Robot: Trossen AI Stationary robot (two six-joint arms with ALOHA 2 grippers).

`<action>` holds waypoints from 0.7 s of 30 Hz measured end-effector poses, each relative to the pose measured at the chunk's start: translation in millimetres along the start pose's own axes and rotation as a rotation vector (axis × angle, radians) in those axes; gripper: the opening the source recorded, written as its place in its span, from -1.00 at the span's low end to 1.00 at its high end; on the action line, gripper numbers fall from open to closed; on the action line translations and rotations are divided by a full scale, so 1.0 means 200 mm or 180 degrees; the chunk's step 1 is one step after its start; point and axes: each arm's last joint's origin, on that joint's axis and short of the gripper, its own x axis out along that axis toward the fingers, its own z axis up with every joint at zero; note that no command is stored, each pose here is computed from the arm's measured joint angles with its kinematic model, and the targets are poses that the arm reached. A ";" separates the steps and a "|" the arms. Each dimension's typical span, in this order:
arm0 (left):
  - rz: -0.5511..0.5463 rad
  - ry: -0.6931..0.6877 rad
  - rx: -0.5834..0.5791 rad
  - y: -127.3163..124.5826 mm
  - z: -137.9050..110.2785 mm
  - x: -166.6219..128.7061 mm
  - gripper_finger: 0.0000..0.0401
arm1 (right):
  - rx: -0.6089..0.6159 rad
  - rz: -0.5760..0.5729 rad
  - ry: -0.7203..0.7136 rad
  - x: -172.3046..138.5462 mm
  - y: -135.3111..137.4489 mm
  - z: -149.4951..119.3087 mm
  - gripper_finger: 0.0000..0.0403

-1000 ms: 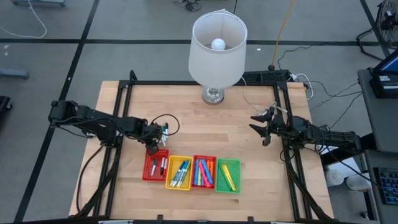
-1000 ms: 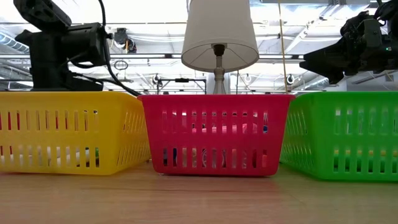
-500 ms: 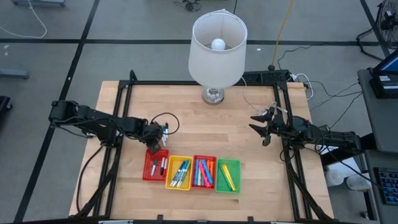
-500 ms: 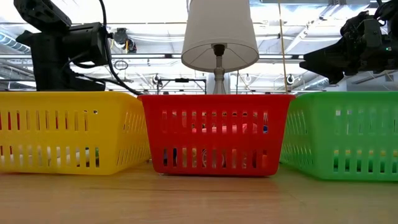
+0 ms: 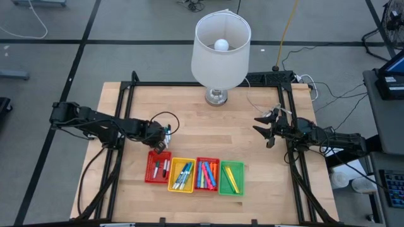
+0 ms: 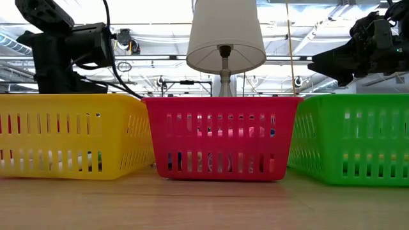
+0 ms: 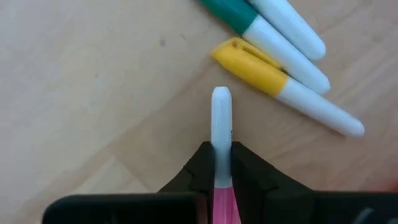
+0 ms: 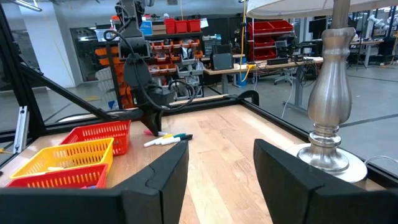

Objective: Pick & Place Markers
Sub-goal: Put the small pink highlighter into the left red bin

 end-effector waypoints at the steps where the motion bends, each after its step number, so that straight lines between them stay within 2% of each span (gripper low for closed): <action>1: 0.0038 -0.0028 0.0004 0.00 0.01 -0.01 -0.82 | 0.0000 -0.0001 0.0001 0.00 0.00 0.00 -0.16; 11: 0.0156 -0.0341 0.0087 -0.10 0.13 -0.24 -0.82 | 0.0000 0.0000 -0.0001 0.00 0.00 0.00 -0.16; 17: -0.0029 -0.0386 0.0234 -0.19 0.15 -0.37 -0.82 | 0.0000 -0.0001 -0.0001 0.00 0.00 0.00 -0.16; 21: -0.0304 -0.0316 0.0195 -0.26 0.12 -0.43 -0.82 | -0.0001 -0.0001 0.0000 0.00 0.00 0.00 -0.16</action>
